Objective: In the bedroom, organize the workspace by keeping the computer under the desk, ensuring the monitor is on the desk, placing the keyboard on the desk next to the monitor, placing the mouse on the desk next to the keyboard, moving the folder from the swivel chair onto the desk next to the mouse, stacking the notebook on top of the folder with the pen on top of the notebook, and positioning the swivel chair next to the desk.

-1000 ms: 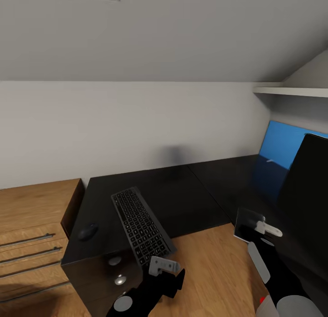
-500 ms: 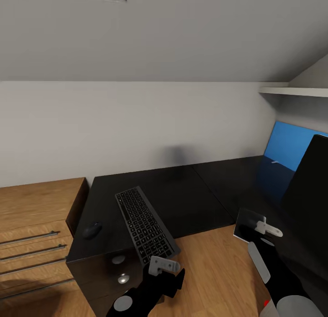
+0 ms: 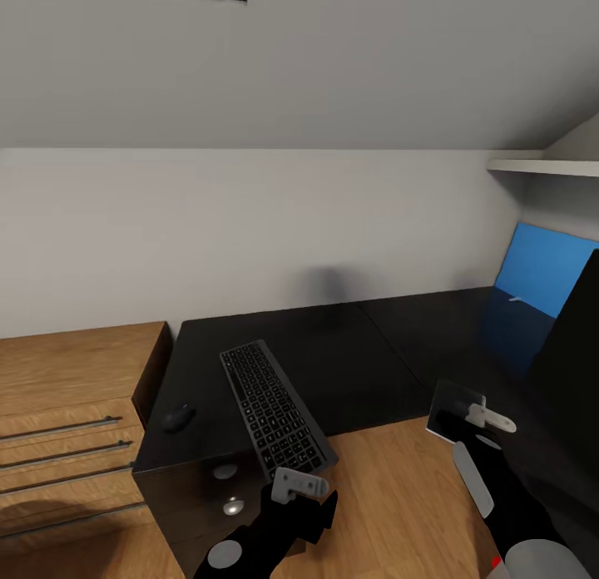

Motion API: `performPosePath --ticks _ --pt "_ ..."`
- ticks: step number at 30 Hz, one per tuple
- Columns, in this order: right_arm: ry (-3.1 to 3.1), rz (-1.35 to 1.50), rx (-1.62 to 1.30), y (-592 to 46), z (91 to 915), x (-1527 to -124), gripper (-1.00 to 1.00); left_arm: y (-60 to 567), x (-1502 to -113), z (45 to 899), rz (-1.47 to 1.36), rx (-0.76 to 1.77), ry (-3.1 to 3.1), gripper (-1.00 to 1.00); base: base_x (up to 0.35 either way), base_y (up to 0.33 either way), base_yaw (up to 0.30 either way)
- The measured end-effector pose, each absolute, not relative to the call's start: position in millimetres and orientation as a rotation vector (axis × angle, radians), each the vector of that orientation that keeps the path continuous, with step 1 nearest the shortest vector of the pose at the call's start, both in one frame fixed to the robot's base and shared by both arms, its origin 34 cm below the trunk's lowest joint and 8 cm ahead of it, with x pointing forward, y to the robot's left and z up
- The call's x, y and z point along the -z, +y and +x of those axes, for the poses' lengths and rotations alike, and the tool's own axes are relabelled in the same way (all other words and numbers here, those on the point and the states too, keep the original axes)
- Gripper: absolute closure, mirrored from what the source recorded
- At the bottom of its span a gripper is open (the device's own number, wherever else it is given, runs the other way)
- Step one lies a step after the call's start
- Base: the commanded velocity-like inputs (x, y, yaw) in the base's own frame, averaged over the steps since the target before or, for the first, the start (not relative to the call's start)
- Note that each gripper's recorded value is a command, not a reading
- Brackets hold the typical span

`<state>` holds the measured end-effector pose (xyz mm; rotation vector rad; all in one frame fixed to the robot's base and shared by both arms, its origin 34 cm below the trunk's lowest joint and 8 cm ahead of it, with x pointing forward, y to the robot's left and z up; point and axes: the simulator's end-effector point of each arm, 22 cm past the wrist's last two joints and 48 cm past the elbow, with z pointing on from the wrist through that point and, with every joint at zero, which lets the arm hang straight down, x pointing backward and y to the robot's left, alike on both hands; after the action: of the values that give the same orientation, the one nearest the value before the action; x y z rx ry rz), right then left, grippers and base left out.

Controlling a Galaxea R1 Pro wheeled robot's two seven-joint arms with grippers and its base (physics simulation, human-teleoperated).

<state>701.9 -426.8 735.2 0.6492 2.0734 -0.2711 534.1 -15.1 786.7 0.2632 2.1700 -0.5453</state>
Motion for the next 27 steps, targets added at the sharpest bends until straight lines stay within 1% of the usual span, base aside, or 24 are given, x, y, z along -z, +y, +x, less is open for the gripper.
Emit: performPosePath --ticks 27 --pt "2.083 0.669 0.259 -425.8 700.1 -752.5 -1.00 -15.5 -812.2 535.1 0.264 0.546 2.171 -1.00 0.000 0.000 0.002"
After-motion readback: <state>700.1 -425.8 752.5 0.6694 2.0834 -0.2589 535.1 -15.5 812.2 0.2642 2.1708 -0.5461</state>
